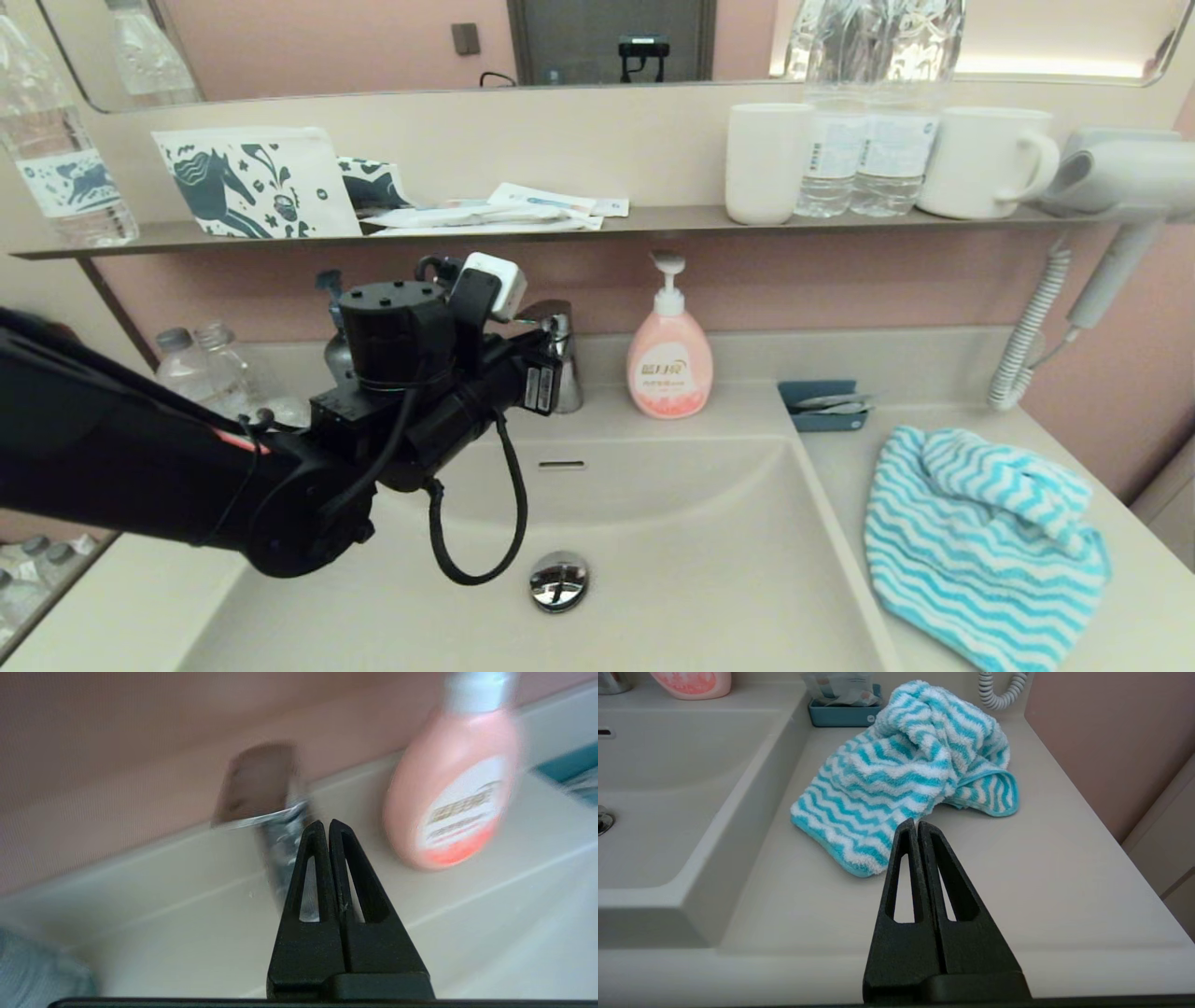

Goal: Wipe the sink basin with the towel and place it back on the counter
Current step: Turn on the faucet

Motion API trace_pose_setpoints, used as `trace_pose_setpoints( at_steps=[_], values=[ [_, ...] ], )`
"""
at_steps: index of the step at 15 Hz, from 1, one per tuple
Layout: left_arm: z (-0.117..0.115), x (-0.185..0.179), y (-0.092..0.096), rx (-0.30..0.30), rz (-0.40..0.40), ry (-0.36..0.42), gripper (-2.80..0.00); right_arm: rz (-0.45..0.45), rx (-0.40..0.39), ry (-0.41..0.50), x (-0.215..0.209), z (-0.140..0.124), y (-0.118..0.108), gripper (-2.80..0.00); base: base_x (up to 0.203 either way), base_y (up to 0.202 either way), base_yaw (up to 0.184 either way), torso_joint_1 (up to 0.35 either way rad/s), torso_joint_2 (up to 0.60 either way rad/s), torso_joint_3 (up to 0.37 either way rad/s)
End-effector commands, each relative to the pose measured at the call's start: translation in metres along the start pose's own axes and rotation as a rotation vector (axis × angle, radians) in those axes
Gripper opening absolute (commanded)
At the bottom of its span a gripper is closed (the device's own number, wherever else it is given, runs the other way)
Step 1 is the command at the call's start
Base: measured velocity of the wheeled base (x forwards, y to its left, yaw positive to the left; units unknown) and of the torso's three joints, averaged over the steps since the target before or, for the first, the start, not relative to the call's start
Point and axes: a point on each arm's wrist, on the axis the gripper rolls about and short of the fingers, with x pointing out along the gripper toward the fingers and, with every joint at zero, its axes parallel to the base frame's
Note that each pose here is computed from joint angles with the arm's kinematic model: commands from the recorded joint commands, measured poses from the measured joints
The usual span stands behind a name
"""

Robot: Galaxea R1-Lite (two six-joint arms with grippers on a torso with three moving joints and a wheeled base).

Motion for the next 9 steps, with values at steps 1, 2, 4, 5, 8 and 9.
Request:
trace_pose_setpoints(
  at_steps=[1, 2, 4, 5, 8, 9],
  values=[
    [-0.003, -0.002, 0.008, 0.0, 0.022, 0.011, -2.8, 0.001, 0.0, 0.0, 0.0, 0.0, 0.0, -2.8, 0.0, 0.0, 0.0, 0.0, 0.0, 0.0],
    [-0.002, -0.004, 0.013, -0.001, 0.035, 0.008, -2.8, 0.001, 0.0, 0.0, 0.0, 0.0, 0.0, -2.8, 0.0, 0.0, 0.0, 0.0, 0.0, 0.0],
    [-0.001, 0.0, 0.017, -0.002, 0.047, 0.005, -2.8, 0.001, 0.0, 0.0, 0.0, 0.0, 0.0, -2.8, 0.0, 0.0, 0.0, 0.0, 0.0, 0.0],
    [-0.001, 0.004, 0.016, -0.002, 0.044, 0.003, -2.8, 0.001, -0.002, 0.0, 0.0, 0.0, 0.0, -2.8, 0.0, 0.0, 0.0, 0.0, 0.0, 0.0],
    [-0.004, 0.009, 0.012, 0.001, 0.036, 0.009, -2.8, 0.001, 0.0, 0.0, 0.0, 0.0, 0.0, -2.8, 0.0, 0.0, 0.0, 0.0, 0.0, 0.0],
    [-0.004, 0.011, 0.012, 0.0, 0.038, 0.008, -2.8, 0.001, 0.0, 0.0, 0.0, 0.0, 0.0, -2.8, 0.0, 0.0, 0.0, 0.0, 0.0, 0.0]
  ],
)
